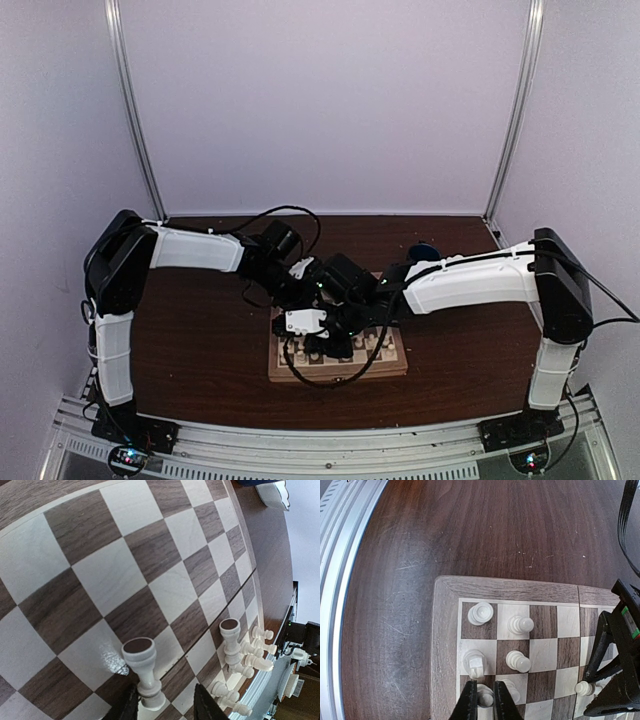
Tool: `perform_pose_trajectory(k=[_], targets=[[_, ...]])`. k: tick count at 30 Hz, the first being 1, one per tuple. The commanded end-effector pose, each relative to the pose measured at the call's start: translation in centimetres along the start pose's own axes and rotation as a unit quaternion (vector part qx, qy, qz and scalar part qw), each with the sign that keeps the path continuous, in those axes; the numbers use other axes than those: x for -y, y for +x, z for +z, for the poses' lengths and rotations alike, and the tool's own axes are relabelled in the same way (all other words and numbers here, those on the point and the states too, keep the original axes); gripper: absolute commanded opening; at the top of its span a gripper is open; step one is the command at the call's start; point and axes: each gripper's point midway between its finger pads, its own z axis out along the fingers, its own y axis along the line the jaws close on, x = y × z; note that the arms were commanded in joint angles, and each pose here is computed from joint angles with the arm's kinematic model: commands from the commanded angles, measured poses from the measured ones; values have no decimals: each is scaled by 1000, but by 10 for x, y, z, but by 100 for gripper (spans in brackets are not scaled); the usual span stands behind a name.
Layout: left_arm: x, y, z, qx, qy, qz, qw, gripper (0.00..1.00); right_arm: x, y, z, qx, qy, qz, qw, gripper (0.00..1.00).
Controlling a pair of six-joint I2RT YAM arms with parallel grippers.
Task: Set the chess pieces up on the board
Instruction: Move the bishop to c1.
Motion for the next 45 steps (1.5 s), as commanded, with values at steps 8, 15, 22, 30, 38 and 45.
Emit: perform_pose_trajectory(k=[8, 15, 22, 30, 38, 45], targets=[[-6, 6, -4, -6, -7, 1, 1000, 38, -3, 6, 6, -10, 0, 0, 1000, 10], [-7, 8, -3, -8, -7, 0, 1000, 38, -4, 8, 7, -13, -2, -1, 1000, 11], [-7, 8, -3, -8, -8, 1, 1000, 39, -4, 10, 7, -14, -2, -1, 1000, 11], [-6, 7, -4, -8, -7, 1, 1000, 38, -6, 12, 8, -17, -4, -1, 1000, 13], [-7, 8, -3, -9, -8, 2, 1000, 38, -6, 13, 9, -19, -5, 0, 1000, 14], [-6, 8, -3, -10, -7, 2, 1000, 38, -8, 10, 9, -12, -10, 5, 1000, 14]])
